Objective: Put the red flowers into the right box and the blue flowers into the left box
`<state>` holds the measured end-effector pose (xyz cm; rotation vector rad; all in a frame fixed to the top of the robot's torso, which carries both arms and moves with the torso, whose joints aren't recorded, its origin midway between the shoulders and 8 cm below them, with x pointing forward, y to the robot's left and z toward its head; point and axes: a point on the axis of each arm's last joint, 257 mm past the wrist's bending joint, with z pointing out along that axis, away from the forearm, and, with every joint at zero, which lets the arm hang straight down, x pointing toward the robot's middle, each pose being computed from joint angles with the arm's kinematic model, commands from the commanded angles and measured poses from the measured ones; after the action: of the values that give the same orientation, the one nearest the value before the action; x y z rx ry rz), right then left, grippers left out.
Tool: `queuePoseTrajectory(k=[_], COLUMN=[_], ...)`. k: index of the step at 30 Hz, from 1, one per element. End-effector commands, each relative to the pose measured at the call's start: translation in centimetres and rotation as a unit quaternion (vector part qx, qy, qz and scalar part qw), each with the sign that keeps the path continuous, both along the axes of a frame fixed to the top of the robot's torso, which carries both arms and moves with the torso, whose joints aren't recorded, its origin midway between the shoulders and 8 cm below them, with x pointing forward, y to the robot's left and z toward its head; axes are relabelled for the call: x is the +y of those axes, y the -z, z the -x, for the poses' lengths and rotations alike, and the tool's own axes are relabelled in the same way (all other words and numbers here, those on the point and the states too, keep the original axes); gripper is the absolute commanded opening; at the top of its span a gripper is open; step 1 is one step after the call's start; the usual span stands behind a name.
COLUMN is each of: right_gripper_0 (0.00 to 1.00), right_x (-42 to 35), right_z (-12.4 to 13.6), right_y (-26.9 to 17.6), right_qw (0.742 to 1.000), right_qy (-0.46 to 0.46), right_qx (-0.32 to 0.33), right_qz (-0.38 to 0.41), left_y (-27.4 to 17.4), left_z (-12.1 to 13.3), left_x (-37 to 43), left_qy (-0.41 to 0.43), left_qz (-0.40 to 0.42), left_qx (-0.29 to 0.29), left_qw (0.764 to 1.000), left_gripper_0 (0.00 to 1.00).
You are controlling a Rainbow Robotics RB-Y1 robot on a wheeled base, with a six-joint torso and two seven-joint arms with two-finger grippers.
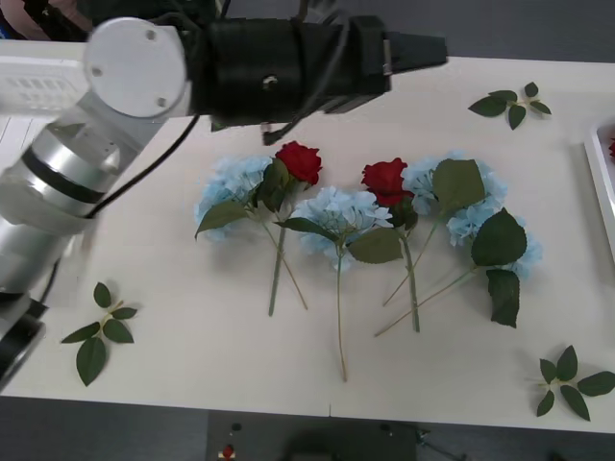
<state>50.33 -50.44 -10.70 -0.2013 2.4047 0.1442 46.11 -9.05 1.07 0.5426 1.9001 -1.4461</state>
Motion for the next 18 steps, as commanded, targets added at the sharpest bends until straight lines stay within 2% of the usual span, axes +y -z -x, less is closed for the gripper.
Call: queuePoseTrajectory(k=[1, 5, 9, 11, 15, 18], right_gripper_0=[0.00, 0.00, 0.00, 0.00, 0.00, 0.00], right_x=[-6.5, -12.4, -15.9, -17.0, -19.0, -19.5], right_z=[0.3, 1.0, 0.9, 0.9, 1.6, 1.6], right_y=[0.1, 3.0, 6.4, 7.9, 10.7, 12.0], right_qw=[0.993, 0.980, 0.966, 0.958, 0.944, 0.941], right_qy=[0.034, 0.079, 0.108, 0.121, 0.155, 0.187], right_qx=[0.002, 0.012, -0.002, 0.003, 0.021, 0.029], right_qz=[0.111, 0.182, 0.235, 0.260, 0.290, 0.282], left_y=[6.9, 13.0, 18.9, 20.9, 24.0, 25.5], left_z=[1.5, 1.9, 1.4, 0.8, -1.4, -2.8], left_x=[8.6, 14.5, 17.1, 17.0, 16.6, 16.0], left_qy=[0.011, -0.038, -0.101, -0.130, -0.181, -0.207], left_qz=[-0.145, -0.196, -0.251, -0.248, -0.246, -0.258], left_qx=[0.055, 0.162, 0.232, 0.263, 0.297, 0.309], left_qw=[0.988, 0.966, 0.934, 0.923, 0.905, 0.892], left_gripper_0=[1.00, 1.00, 1.00, 1.00, 1.00, 1.00])
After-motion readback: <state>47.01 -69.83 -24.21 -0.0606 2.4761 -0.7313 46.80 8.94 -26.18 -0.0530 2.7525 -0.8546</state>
